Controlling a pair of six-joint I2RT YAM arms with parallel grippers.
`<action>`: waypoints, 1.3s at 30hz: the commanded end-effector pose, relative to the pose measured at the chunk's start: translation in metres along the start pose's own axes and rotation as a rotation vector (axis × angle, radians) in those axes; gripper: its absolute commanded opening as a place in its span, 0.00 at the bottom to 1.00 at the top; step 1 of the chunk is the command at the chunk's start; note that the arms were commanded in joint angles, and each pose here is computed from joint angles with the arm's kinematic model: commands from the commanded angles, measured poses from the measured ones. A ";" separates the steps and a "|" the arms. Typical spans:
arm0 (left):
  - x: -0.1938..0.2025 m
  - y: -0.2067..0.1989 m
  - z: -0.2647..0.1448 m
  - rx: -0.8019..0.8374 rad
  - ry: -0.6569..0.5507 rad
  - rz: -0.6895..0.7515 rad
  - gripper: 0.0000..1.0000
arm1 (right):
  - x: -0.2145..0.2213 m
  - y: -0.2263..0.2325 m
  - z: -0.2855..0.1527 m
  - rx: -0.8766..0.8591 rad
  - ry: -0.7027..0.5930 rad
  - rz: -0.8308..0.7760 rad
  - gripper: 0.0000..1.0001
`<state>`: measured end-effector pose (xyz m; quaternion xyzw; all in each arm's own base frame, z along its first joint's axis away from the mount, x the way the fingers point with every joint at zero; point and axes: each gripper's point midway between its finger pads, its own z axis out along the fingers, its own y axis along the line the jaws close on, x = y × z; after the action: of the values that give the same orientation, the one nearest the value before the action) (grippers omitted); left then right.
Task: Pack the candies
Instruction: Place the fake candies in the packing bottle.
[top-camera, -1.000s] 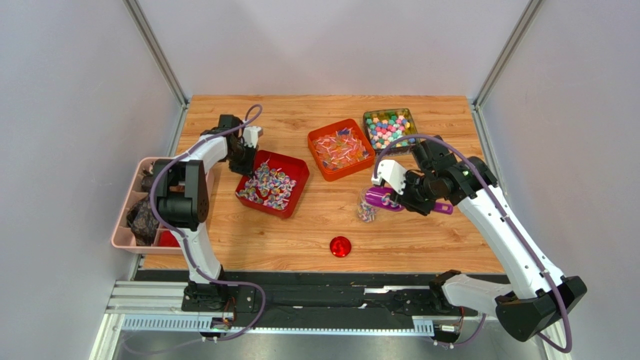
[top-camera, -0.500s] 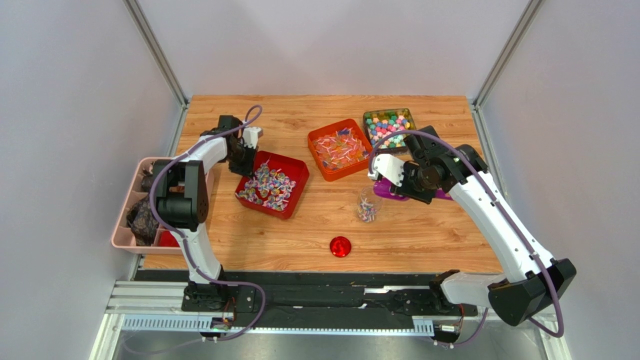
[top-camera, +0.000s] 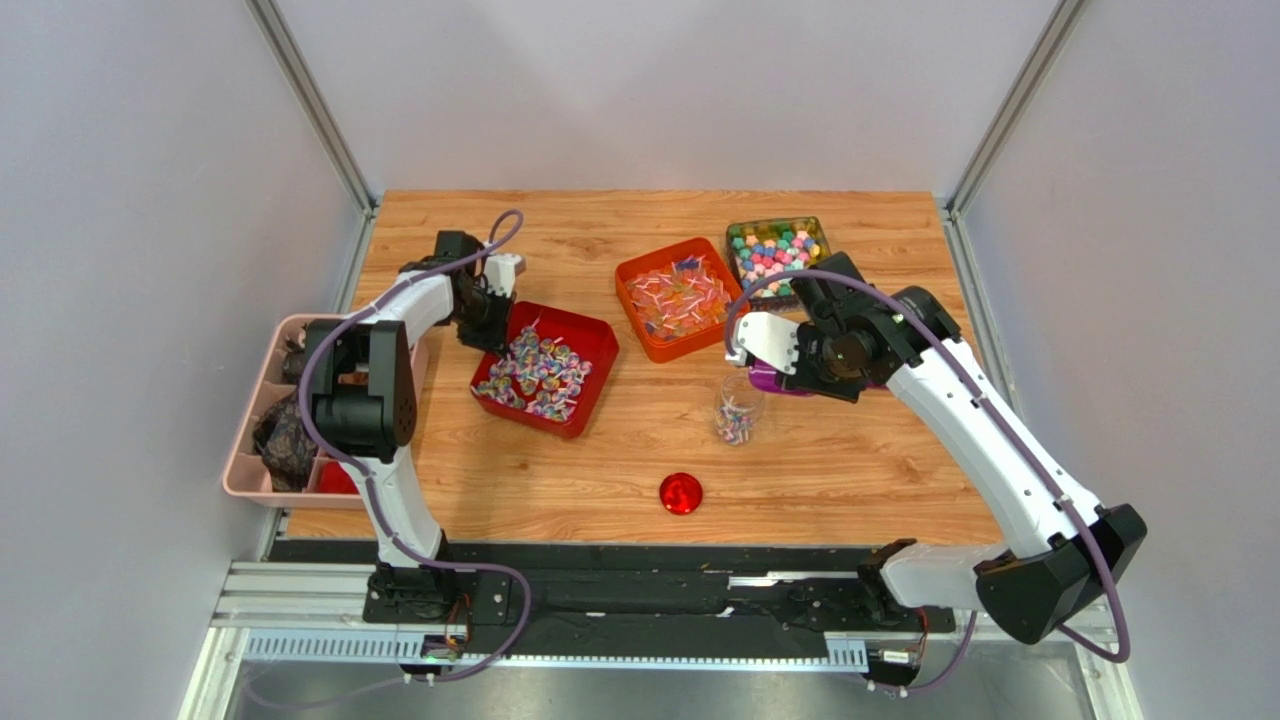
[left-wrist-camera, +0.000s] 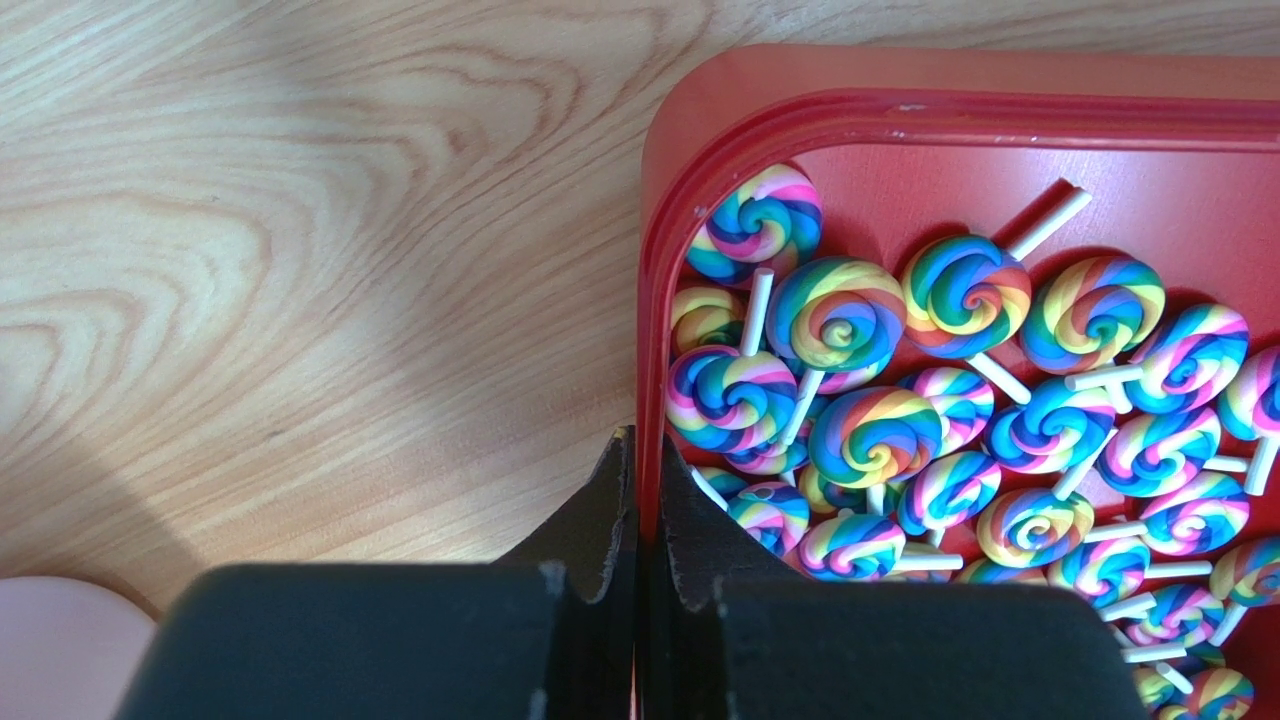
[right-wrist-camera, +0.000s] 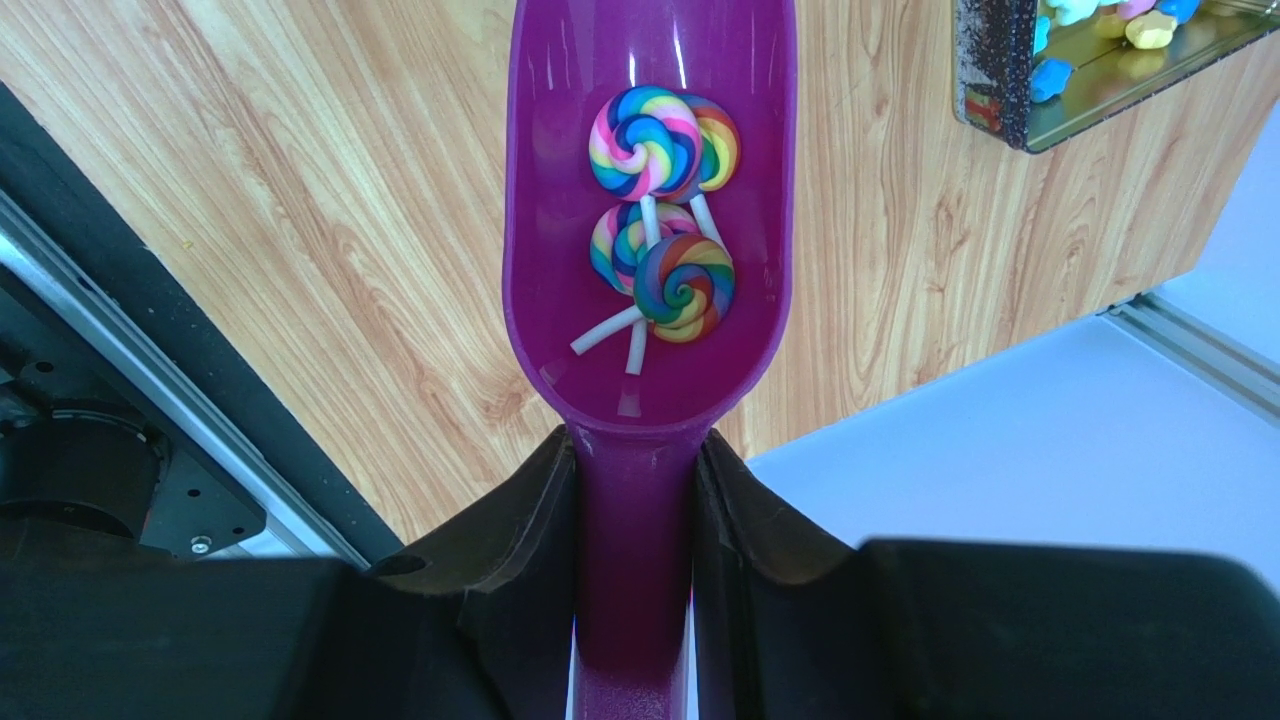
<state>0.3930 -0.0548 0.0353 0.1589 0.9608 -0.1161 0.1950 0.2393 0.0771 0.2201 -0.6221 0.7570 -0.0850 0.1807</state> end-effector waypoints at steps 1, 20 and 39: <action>-0.021 -0.012 -0.022 0.049 -0.090 0.011 0.00 | 0.033 0.028 -0.017 -0.118 0.169 -0.057 0.00; -0.019 -0.008 -0.022 0.026 -0.084 -0.001 0.00 | 0.042 0.033 -0.024 -0.102 0.323 -0.174 0.00; -0.019 0.011 -0.023 -0.081 -0.075 -0.022 0.00 | 0.051 0.038 -0.024 -0.061 0.407 -0.254 0.00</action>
<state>0.3944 -0.0438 0.0334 0.1505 0.9658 -0.0856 0.1931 0.2398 0.0865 0.2140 -0.6644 0.7104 -0.1881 0.1362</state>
